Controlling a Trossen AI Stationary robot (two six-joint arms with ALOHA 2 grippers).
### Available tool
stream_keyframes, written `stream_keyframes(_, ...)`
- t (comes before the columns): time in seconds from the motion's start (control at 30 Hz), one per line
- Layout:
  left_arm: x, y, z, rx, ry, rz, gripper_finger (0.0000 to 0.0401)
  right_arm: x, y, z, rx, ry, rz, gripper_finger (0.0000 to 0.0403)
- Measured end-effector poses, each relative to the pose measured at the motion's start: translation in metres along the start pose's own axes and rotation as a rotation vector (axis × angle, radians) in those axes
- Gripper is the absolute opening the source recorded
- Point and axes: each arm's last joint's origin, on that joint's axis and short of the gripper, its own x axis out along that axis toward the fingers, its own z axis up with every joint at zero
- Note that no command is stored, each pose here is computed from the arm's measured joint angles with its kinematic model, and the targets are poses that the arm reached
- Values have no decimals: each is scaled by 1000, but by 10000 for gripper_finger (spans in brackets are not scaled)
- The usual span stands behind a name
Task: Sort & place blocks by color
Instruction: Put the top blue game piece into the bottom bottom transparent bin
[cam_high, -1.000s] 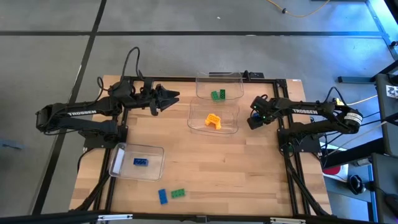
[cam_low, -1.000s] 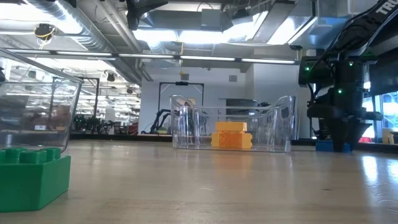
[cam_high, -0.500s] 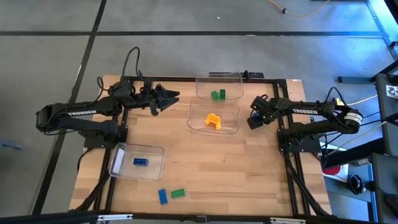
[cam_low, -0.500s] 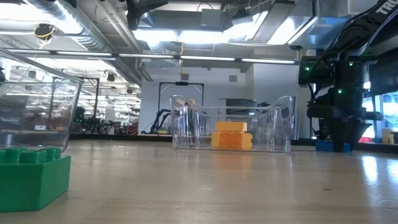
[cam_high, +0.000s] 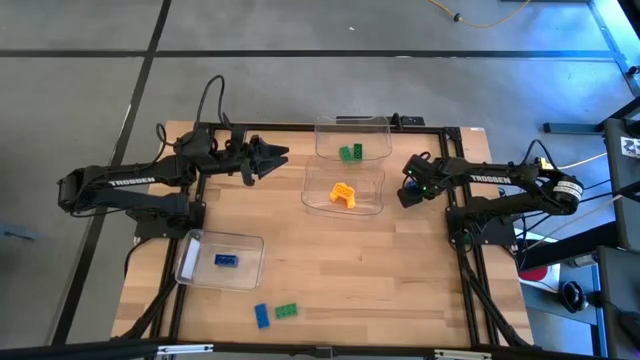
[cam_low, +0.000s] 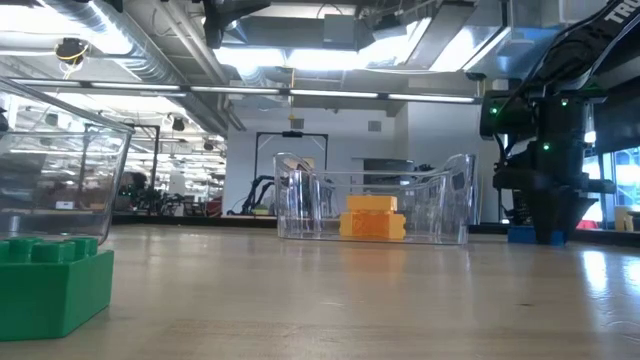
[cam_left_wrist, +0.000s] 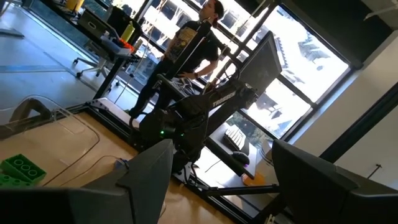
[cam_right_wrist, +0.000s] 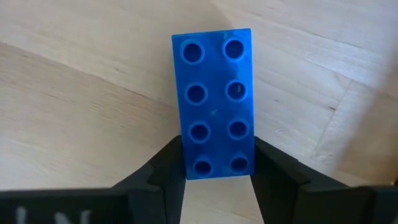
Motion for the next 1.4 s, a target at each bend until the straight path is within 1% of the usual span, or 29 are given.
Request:
stream_keyframes(1.17, 0, 0, 0, 0, 0, -1, 266, 0, 0, 0, 2, 0, -2, 147)
stream_keyframes(1.27, 0, 0, 0, 0, 0, 0, 266, -4, 0, 2, 8, -28, -5, 147)
stream_keyframes(1.33, 0, 0, 0, 0, 0, 0, 266, -14, 1, 8, 15, -121, -21, 147)
stream_keyframes(1.4, 0, 0, 0, 0, 0, 0, 266, -29, 3, 15, 22, -213, -9, 147)
